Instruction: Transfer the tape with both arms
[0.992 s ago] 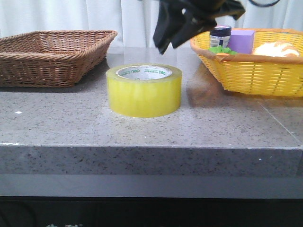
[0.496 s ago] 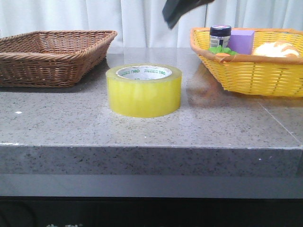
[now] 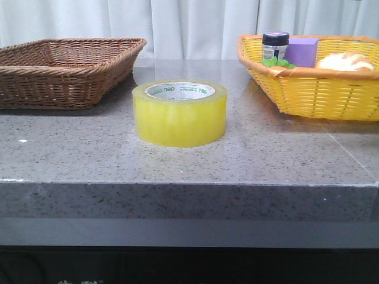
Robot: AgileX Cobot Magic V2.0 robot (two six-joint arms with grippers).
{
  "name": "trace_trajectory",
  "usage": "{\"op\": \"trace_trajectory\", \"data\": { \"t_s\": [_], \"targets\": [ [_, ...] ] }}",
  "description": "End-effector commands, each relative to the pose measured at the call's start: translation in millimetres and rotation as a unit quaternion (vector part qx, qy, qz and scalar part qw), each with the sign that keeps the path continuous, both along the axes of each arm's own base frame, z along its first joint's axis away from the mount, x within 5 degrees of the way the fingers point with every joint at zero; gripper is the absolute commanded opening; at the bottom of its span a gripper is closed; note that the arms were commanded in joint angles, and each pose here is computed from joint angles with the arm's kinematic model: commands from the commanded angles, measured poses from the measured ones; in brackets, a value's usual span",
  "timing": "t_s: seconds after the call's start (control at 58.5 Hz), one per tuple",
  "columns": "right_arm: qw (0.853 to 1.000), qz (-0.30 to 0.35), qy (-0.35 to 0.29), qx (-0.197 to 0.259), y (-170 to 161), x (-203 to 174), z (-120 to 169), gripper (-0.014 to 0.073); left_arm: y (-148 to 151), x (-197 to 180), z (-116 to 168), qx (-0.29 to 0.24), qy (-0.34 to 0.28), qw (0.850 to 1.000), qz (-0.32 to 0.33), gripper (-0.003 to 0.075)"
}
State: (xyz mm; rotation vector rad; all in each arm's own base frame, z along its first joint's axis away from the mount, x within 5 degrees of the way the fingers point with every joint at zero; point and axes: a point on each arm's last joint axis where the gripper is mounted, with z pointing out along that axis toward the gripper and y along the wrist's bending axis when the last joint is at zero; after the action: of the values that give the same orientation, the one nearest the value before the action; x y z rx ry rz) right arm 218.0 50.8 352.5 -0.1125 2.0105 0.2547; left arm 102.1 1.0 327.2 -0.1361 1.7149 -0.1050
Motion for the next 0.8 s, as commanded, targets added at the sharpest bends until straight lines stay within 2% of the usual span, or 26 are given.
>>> {"op": "trace_trajectory", "data": {
  "t_s": [0.0, 0.137, 0.325, 0.462, 0.65, 0.787],
  "targets": [
    [0.996, -0.025, -0.088, 0.006, -14.7, -21.5, 15.7, -0.0068, -0.3, 1.9, 16.5, -0.005, -0.048, 0.999, -0.001, 0.0586],
    [0.989, -0.03, -0.147, 0.012, -22.0, -57.5, 5.1, -0.0068, -0.3, 1.9, 16.3, -0.005, -0.047, 0.999, -0.001, 0.0586],
    [0.984, -0.032, -0.173, 0.017, -30.2, -103.0, -33.5, -0.0068, -0.3, 1.9, 16.3, -0.005, -0.047, 0.999, -0.001, 0.0586],
    [0.977, -0.033, -0.209, 0.026, -34.3, -127.1, -40.6, -0.0068, -1.0, 1.5, 15.7, -0.004, -0.028, 1.0, -0.004, 0.0586],
    [0.974, -0.032, -0.221, 0.028, -35.9, -137.6, -41.7, -0.0068, -10.9, 5.7, 24.4, 0.004, 0.032, 0.998, -0.052, 0.0586],
    [0.977, -0.031, -0.21, 0.026, -35.8, -137.6, -43.7, -0.0068, -23.6, 15.0, 37.7, 0.006, 0.039, 0.994, -0.103, 0.0586]
  ]
}}
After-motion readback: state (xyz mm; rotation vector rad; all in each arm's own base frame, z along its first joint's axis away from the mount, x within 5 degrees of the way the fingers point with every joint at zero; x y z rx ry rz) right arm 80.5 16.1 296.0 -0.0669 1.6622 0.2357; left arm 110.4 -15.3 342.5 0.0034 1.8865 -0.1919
